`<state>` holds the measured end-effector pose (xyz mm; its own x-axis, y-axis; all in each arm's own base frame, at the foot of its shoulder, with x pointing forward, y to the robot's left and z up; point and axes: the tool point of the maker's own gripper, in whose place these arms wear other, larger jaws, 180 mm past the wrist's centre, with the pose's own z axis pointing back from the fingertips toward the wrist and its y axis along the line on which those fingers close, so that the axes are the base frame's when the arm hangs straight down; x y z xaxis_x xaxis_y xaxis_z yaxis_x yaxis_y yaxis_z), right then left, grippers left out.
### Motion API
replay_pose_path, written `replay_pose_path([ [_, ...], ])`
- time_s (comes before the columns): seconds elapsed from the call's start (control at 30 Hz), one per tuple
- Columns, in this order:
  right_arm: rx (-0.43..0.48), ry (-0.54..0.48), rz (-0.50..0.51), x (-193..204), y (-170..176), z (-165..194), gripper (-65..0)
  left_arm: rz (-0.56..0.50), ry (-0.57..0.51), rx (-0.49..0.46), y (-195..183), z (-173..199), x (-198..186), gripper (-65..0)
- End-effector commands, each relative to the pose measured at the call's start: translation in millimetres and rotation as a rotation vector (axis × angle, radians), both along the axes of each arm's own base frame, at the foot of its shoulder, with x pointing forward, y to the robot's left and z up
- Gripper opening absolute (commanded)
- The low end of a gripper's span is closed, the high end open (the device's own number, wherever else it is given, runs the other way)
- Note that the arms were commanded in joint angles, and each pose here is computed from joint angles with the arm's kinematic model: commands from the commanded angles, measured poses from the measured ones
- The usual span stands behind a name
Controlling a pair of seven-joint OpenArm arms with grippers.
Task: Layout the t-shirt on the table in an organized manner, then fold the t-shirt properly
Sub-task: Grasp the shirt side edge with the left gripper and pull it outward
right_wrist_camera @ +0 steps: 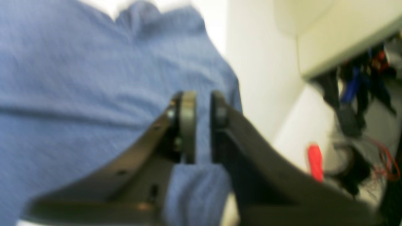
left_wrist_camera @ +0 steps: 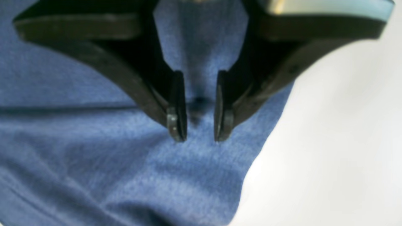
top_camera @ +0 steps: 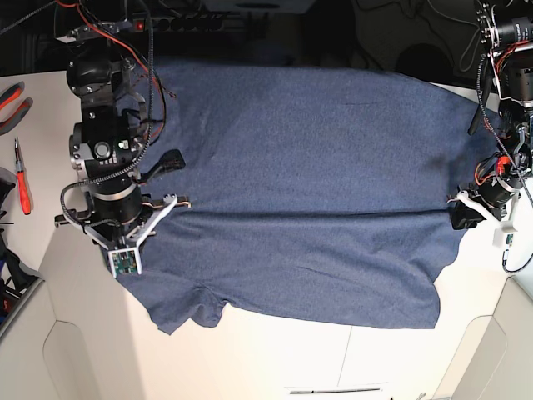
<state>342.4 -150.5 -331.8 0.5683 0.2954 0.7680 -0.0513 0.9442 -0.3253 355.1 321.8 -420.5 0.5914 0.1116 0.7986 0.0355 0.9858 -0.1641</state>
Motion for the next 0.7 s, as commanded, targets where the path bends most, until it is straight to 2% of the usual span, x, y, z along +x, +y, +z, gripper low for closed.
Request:
replay_pose_path([
  [0.0,-0.018,-0.028,-0.020,0.1,-12.4,8.4,-65.0,-0.029,-0.095,-0.019,-1.0,28.9,16.5,-46.5],
  [0.03,-0.024,-0.004,-0.031,-7.6,-20.1,1.4,-65.0,-0.054,-0.111,-0.049,-9.4,33.8,17.8,-47.9],
  [0.1,-0.027,0.041,-0.048,-23.7,-31.7,-12.8,-65.0,-0.080,-0.132,-0.090,-21.3,43.6,21.2,-54.7],
  [0.23,0.018,0.110,-0.072,-48.1,-37.8,-33.9,-65.0,-0.117,-0.129,-0.122,-41.5,52.2,24.9,-65.0],
  [0.37,0.093,0.189,-0.013,-62.9,-20.7,-50.4,-65.0,-0.154,-0.049,-0.130,-60.5,37.5,18.5,-65.0],
  [0.43,0.132,0.213,0.010,-66.0,-12.8,-54.4,-65.0,-0.170,-0.001,-0.102,-63.4,27.2,13.5,-65.0],
  [0.67,0.151,0.288,0.036,-75.7,-5.3,-65.3,-65.0,-0.171,0.045,-0.069,-50.2,17.4,-8.6,-65.0],
])
